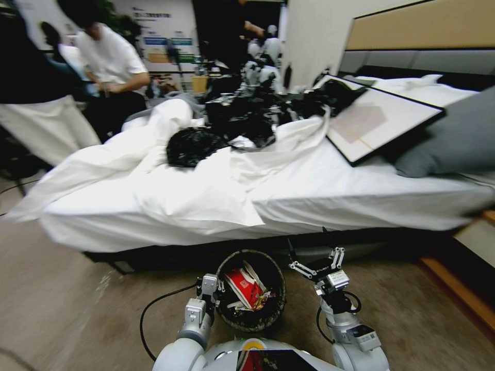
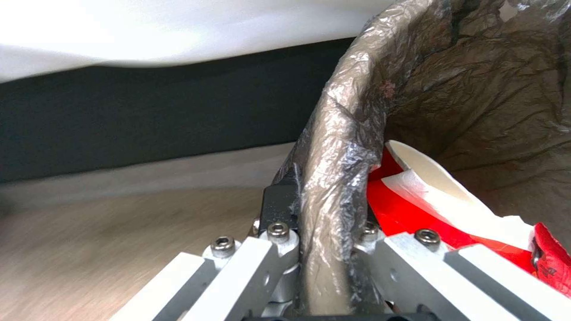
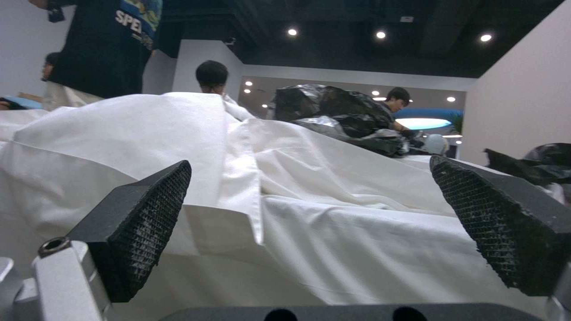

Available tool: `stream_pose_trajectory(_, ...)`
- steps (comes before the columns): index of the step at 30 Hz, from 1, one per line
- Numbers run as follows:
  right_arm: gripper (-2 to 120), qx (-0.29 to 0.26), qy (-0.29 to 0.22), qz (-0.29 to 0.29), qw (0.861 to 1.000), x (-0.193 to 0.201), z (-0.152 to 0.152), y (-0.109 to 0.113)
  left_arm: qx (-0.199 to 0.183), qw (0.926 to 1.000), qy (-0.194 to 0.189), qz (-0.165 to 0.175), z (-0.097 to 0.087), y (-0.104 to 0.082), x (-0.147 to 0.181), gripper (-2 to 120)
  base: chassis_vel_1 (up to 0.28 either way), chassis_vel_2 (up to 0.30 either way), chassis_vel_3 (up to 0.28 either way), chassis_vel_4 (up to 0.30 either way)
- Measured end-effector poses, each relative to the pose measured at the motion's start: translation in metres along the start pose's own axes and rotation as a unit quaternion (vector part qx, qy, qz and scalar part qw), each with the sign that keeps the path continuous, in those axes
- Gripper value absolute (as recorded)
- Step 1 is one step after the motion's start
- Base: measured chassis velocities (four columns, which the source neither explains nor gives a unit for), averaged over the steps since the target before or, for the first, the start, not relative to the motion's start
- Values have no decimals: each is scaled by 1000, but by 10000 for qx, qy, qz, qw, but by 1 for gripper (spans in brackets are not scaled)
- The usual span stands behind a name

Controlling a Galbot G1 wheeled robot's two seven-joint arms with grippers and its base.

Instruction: Pick up the trash bin, then pick up the garbage from the floor and place it into the trash bin.

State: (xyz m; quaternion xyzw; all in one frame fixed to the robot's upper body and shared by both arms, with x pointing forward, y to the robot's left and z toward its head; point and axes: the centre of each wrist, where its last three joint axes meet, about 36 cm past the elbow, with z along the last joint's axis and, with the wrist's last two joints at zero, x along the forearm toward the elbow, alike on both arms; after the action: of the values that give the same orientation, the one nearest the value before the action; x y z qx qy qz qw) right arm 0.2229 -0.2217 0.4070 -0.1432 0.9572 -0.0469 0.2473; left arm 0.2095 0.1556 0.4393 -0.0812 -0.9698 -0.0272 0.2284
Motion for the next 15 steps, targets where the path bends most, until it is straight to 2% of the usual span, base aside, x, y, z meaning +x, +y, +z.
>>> stream_pose_trajectory(15,100,5,11,-16,10000,0,3,1,-3,10000,8,-1,1,0,-1,2,124,123,131,132)
